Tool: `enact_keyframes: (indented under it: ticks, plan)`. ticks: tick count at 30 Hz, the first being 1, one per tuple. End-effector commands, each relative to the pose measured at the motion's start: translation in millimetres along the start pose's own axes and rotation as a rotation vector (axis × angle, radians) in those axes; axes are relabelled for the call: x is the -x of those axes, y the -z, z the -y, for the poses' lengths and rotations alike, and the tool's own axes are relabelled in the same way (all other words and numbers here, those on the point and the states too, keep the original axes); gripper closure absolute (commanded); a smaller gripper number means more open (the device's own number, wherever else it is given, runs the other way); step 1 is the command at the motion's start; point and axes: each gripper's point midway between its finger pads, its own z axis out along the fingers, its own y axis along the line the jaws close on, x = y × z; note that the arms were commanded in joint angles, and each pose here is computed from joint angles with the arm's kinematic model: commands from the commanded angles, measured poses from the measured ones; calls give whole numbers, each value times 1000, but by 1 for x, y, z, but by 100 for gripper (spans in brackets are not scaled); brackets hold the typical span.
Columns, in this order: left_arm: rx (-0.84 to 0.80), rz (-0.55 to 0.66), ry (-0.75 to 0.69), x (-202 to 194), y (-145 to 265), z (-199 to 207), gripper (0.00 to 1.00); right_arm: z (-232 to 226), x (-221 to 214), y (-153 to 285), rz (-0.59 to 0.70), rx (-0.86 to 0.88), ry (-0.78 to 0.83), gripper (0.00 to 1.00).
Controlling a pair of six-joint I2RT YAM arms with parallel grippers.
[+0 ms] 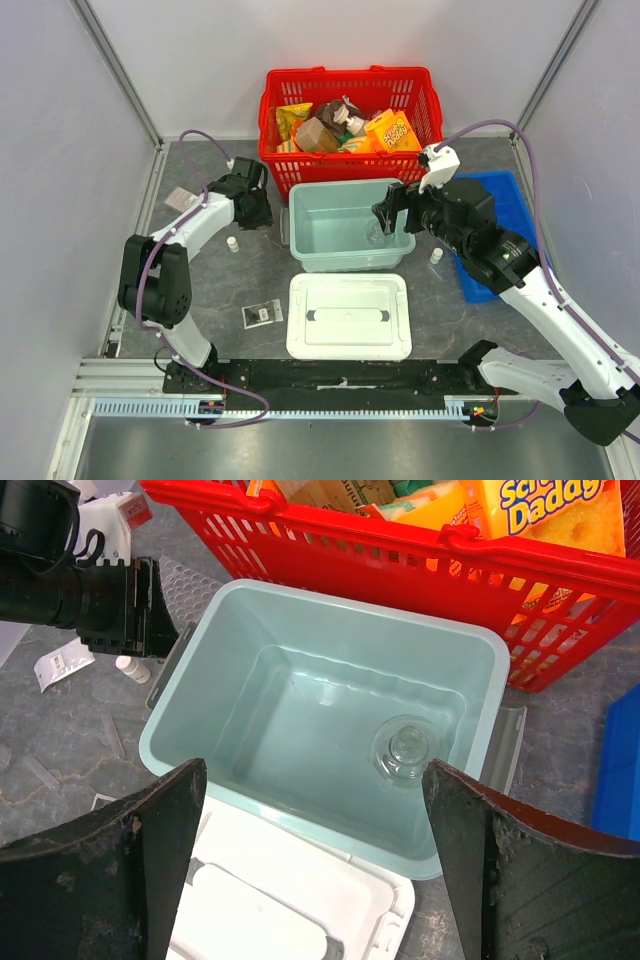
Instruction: Organize the chemistry lab equipment
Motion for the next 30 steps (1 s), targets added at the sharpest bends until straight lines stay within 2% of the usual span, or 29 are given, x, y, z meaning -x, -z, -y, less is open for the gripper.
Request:
enact_keyframes:
  ticks: [1,5,8,11,14,16,23,30]
  plan:
    - [20,19,-39,11,-1,-2,50,-7,9,5,26,29,-8,4]
    - [29,6,-41,9,-3,-4,48,-6,10,5,30,27,-10,5]
    - [30,11,-43,9,-2,-4,53,-6,10,6,30,26,-10,5]
    - [33,26,-43,13,5,-5,62,-6,10,6,31,27,-12,5]
    - [36,39,-43,16,15,-6,77,-6,10,6,31,27,-13,5]
    - [38,46,-47,18,26,-8,82,-6,9,6,29,27,-16,5]
    - [18,145,-63,39,89,-9,82,-4,5,8,24,24,-14,5]
    - [-176,251,-120,61,168,30,82,1,-10,8,-8,7,-5,5]
